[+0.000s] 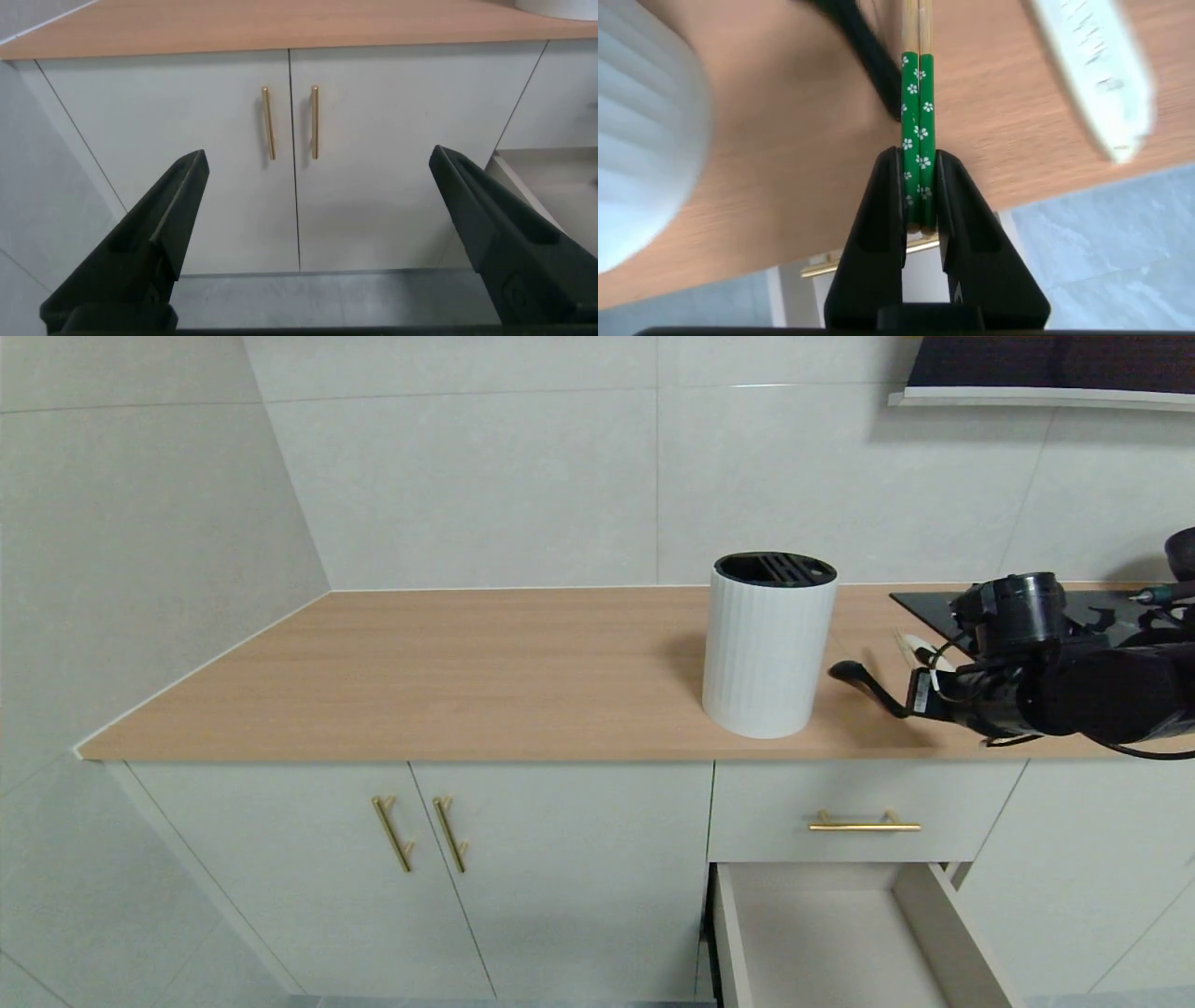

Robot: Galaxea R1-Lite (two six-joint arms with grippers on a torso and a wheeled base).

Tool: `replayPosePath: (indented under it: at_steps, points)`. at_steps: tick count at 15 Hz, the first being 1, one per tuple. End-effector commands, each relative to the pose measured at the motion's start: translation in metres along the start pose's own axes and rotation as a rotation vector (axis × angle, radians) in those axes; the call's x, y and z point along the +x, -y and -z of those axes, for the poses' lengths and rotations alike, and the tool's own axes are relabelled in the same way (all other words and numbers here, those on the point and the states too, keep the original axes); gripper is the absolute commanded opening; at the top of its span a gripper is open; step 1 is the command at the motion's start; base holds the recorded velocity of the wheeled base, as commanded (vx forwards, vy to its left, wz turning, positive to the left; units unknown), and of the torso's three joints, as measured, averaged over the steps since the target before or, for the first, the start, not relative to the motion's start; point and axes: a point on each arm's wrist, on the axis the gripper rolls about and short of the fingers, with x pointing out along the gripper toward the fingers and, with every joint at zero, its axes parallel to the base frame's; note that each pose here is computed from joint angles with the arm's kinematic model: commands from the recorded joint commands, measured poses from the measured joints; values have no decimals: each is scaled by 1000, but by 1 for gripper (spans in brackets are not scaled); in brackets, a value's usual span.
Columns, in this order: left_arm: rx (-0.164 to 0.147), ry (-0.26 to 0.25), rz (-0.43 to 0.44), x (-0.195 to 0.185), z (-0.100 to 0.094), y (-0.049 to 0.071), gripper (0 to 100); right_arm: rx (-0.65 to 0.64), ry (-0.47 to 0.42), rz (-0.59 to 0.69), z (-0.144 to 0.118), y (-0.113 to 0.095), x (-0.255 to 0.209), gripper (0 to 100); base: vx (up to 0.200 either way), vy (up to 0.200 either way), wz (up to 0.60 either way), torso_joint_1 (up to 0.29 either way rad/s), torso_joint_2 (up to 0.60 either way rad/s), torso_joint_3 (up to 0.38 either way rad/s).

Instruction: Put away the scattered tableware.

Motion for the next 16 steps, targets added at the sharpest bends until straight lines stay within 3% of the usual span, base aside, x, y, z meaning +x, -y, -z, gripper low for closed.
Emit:
replayPosePath:
  at_steps: [1, 4, 7, 9, 10, 11, 12, 16]
  points:
    - [0, -2, 0, 0, 0, 0, 100, 36, 109, -49, -22, 9, -58, 0, 0, 0, 0, 0, 0, 0]
    - [0, -2, 0, 0, 0, 0, 100, 34, 150, -143, -21, 22, -125, 0, 0, 0, 0, 0, 0, 0]
    - [-2, -2, 0, 0, 0, 0, 100, 3, 42, -265, -12, 41, -176, 0, 0, 0, 0, 0, 0, 0]
    - [0, -2, 0, 0, 0, 0, 100, -21, -60, -269, 0, 50, -194, 0, 0, 0, 0, 0, 0, 0]
    - [0, -2, 0, 0, 0, 0, 100, -21, -60, -269, 0, 50, -194, 0, 0, 0, 0, 0, 0, 0]
    - [0, 0, 0, 0, 0, 0, 100, -48, -186, -364, 13, 54, -202, 0, 0, 0, 0, 0, 0, 0]
    - [0, -2, 0, 0, 0, 0, 100, -54, -236, -440, 17, 55, -208, 0, 0, 0, 0, 0, 0, 0]
    - [0, -2, 0, 0, 0, 0, 100, -147, -328, -498, 31, 57, -208, 0, 0, 0, 0, 0, 0, 0]
